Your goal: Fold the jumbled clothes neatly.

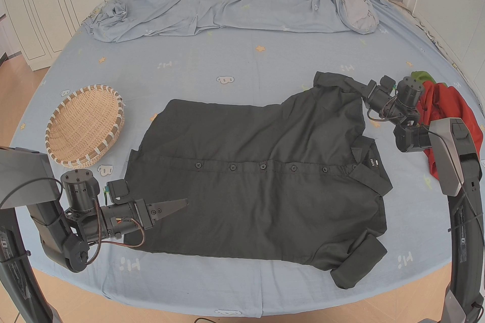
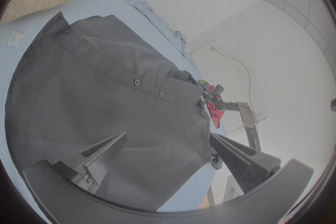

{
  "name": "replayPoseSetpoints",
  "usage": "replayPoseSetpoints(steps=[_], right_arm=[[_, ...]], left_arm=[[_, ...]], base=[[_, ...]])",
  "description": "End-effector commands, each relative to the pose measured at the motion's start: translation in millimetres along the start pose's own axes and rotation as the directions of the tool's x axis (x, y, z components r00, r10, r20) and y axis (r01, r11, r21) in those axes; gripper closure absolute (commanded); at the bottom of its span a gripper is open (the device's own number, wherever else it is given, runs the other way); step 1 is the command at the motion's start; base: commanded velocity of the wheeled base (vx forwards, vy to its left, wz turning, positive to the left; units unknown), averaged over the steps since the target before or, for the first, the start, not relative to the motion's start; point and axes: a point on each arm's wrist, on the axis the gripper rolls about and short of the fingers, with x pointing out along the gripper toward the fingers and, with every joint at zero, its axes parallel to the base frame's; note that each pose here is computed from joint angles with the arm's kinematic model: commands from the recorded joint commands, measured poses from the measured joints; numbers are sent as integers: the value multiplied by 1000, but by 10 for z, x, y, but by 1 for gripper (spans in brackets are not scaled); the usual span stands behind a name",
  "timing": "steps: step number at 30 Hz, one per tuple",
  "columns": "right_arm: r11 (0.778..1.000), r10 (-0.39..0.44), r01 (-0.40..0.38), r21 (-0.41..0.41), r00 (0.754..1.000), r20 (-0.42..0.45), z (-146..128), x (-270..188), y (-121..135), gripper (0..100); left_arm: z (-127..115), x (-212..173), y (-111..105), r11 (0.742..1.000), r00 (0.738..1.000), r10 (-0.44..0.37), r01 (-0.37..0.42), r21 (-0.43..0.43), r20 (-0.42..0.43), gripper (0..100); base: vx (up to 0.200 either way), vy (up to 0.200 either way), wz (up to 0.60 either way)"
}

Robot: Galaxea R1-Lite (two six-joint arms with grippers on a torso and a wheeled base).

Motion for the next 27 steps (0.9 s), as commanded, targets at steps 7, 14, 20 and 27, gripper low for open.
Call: replayPoseSetpoints(steps=[7, 14, 20, 27], right_arm=[[999, 32, -31, 12, 999, -35, -301, 239, 120, 0], [1000, 21, -21, 4, 1000, -18, -244, 220, 134, 0], [999, 2, 2, -53, 998, 59, 210, -23, 181, 0], [990, -29, 50, -129, 986, 165, 806, -421, 285, 0]], left_arm=[[-5, -19, -4, 1000, 1000, -2, 2, 8, 10, 0], [-15, -35, -3, 1000, 1000, 2, -2, 4, 9, 0], [0, -41, -23, 1000, 1000, -1, 1, 10, 15, 0], [25, -52, -21, 1000, 999, -7, 6, 28, 36, 0]], base=[[0, 0, 0], [0, 0, 0], [0, 0, 0], [0, 0, 0]])
